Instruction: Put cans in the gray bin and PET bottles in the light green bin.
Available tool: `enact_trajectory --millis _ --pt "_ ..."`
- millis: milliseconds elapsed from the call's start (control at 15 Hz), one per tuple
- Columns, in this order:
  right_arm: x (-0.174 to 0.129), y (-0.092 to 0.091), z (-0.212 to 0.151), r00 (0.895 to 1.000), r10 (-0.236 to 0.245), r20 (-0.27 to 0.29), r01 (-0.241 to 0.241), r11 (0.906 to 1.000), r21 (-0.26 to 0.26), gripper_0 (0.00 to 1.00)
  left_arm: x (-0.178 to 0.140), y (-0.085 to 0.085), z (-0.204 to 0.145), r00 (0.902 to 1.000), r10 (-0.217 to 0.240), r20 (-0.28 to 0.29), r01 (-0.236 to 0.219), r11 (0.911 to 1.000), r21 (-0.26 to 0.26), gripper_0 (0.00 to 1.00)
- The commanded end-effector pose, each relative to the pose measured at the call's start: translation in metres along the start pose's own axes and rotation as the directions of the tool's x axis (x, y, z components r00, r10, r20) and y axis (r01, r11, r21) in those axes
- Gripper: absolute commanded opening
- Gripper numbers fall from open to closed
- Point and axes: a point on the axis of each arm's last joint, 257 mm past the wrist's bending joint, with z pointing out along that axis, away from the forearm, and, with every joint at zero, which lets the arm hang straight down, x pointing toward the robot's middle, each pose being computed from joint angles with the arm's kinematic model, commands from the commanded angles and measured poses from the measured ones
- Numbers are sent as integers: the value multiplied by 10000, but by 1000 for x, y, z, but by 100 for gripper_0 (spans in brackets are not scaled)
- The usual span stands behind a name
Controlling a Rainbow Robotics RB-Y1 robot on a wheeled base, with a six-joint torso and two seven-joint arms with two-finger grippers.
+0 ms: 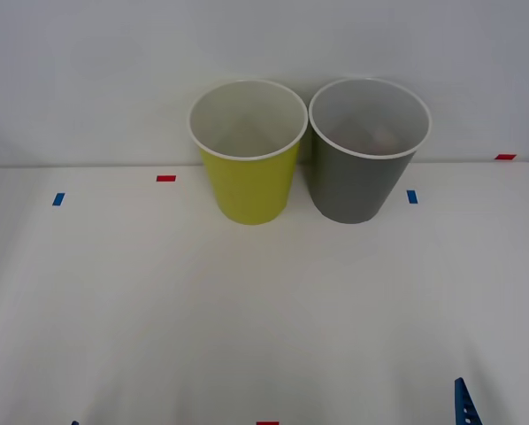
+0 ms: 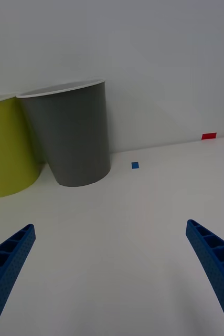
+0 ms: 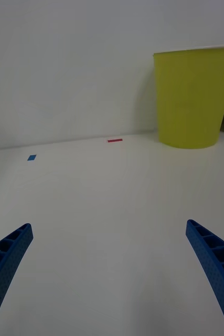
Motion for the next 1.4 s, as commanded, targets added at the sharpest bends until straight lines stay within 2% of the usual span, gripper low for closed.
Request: enact_trajectory --millis 67,200,1400 --pt "0 0 0 10000 0 0 0 10000 0 100 -1 -1 -7 10000 -44 -31 44 10000 -18 100" --pt "0 0 0 10000 0 0 0 10000 0 100 -2 4 -6 10000 71 -5 -71 9999 -102 100" --pt "0 0 0 10000 0 0 0 10000 0 100 -2 4 -6 10000 90 12 -90 9999 -93 100"
